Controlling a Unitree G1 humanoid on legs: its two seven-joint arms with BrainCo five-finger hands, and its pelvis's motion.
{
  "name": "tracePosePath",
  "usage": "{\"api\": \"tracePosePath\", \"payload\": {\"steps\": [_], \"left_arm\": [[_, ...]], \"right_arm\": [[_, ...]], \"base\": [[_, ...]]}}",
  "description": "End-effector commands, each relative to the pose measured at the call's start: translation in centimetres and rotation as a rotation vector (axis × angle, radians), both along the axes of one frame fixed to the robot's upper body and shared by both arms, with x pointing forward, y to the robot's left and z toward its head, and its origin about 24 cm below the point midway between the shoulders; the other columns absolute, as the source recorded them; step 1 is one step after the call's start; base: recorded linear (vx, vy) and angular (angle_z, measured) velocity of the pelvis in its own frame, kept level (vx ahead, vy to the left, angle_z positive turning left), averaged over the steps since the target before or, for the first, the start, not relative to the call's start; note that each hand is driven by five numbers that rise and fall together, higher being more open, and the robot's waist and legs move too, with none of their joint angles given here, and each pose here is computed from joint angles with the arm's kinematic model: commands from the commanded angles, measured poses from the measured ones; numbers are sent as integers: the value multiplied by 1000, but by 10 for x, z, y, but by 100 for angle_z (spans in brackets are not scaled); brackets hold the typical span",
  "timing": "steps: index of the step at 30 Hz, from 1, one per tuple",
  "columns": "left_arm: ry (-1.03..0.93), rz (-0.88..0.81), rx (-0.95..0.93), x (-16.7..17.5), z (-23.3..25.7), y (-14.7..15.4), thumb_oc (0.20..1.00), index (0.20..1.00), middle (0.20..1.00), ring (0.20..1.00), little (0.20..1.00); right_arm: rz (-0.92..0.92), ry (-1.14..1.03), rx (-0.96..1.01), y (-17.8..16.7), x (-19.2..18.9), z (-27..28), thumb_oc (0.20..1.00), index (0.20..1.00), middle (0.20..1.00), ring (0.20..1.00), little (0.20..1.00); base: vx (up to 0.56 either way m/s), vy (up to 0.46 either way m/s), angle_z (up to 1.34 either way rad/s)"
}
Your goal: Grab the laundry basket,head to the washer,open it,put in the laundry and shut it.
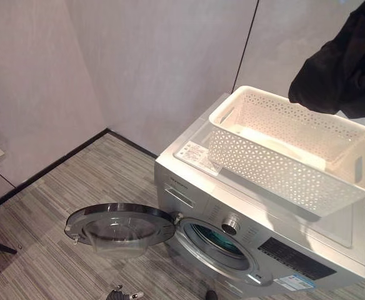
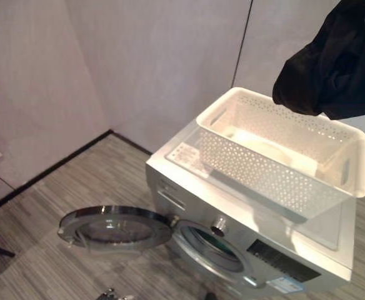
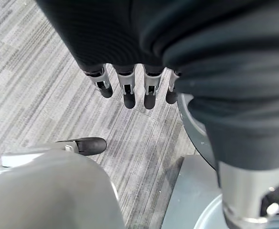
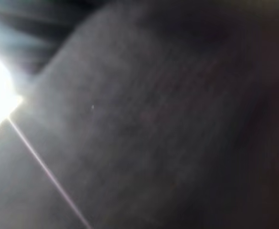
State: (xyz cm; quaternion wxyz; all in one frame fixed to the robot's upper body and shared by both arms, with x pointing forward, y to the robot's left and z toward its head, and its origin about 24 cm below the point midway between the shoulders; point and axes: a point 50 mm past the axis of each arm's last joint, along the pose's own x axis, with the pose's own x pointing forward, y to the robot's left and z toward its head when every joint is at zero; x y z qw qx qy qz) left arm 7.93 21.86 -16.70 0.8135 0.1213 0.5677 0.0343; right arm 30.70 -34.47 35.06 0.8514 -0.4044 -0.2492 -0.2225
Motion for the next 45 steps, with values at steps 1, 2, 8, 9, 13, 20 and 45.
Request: {"api": "tracePosePath", "payload": {"steps": [1,2,8,9,13,20,45], "left_arm": [[97,-57,50,-16,-2,10,1000,1000,1000,1000,1000],[98,-59,49,-16,-2,9,1000,1000,1000,1000,1000],[95,-75,46,-14,-2,7,1000,1000,1000,1000,1000],[94,-81,46,-14,-2,7,1000,1000,1000,1000,1000],[84,-98,41,-11,-2,5,1000,1000,1000,1000,1000],[77,-92,42,-12,-2,8,1000,1000,1000,1000,1000],[73,-24,36,-19,-2,8,1000,1000,1000,1000,1000]], "right_arm": [[-139,-223,-60,-13,-33,39,200,200,200,200,200],[-153,-240,-80,-14,-38,40,200,200,200,200,200],[-227,-315,-141,-22,-66,40,200,200,200,200,200],[-238,-322,-154,-24,-72,38,200,200,200,200,200],[-287,-345,-204,-25,-84,38,200,200,200,200,200],[-311,-312,-222,-27,-92,15,200,200,200,200,200],[-429,69,44,-50,-128,-158,200,200,200,200,200]], "base": [[-8,78,-5],[-15,86,-8],[-32,73,-12],[-24,90,-14],[-16,85,-14],[-5,81,-20],[-7,4,-12]]}}
